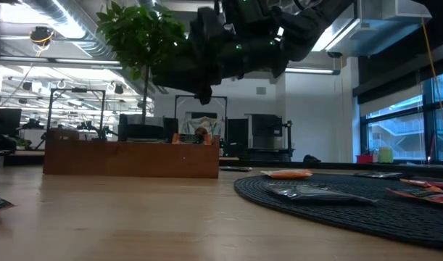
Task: Pick & Place Tea
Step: Put the white tea bag into the left section of the wooden organizer
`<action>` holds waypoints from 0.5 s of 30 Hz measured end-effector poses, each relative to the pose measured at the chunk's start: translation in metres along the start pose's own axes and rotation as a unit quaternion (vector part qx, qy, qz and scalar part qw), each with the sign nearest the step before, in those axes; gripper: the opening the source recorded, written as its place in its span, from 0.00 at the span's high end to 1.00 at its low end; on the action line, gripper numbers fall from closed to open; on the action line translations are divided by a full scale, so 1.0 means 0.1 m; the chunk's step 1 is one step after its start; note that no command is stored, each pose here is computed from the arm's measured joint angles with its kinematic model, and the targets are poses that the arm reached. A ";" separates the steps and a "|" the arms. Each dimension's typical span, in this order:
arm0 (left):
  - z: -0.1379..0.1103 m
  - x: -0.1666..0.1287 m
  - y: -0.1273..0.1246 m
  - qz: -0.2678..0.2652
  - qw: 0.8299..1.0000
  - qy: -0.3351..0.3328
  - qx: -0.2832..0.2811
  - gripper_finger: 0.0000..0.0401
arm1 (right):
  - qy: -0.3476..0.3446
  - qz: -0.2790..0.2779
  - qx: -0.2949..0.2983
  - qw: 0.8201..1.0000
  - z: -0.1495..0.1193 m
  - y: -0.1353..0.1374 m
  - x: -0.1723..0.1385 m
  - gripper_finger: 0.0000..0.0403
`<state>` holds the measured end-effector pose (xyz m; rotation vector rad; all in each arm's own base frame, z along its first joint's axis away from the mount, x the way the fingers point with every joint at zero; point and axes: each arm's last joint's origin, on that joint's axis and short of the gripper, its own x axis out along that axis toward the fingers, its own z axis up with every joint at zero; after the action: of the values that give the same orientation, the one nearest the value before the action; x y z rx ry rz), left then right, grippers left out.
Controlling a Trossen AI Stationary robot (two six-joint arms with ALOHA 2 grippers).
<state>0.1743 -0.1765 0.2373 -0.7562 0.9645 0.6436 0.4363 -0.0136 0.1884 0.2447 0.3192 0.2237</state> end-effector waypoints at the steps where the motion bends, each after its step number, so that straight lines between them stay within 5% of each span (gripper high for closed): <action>1: -0.05 0.05 0.00 0.018 0.999 0.014 -0.029 0.90 | 0.005 0.007 0.004 1.000 -0.01 0.02 0.01 0.69; 7: -0.35 0.32 -0.04 0.092 0.982 0.046 -0.161 0.90 | 0.011 0.025 -0.016 1.000 -0.05 0.17 0.05 0.69; 15: -0.48 0.57 -0.05 0.147 0.974 0.041 -0.165 0.91 | 0.007 0.037 -0.029 0.999 -0.03 0.28 0.06 0.69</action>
<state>0.1793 -0.2088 0.1709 -0.9471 1.0688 1.0573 0.4353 0.0149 0.1914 0.1983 0.3172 0.3071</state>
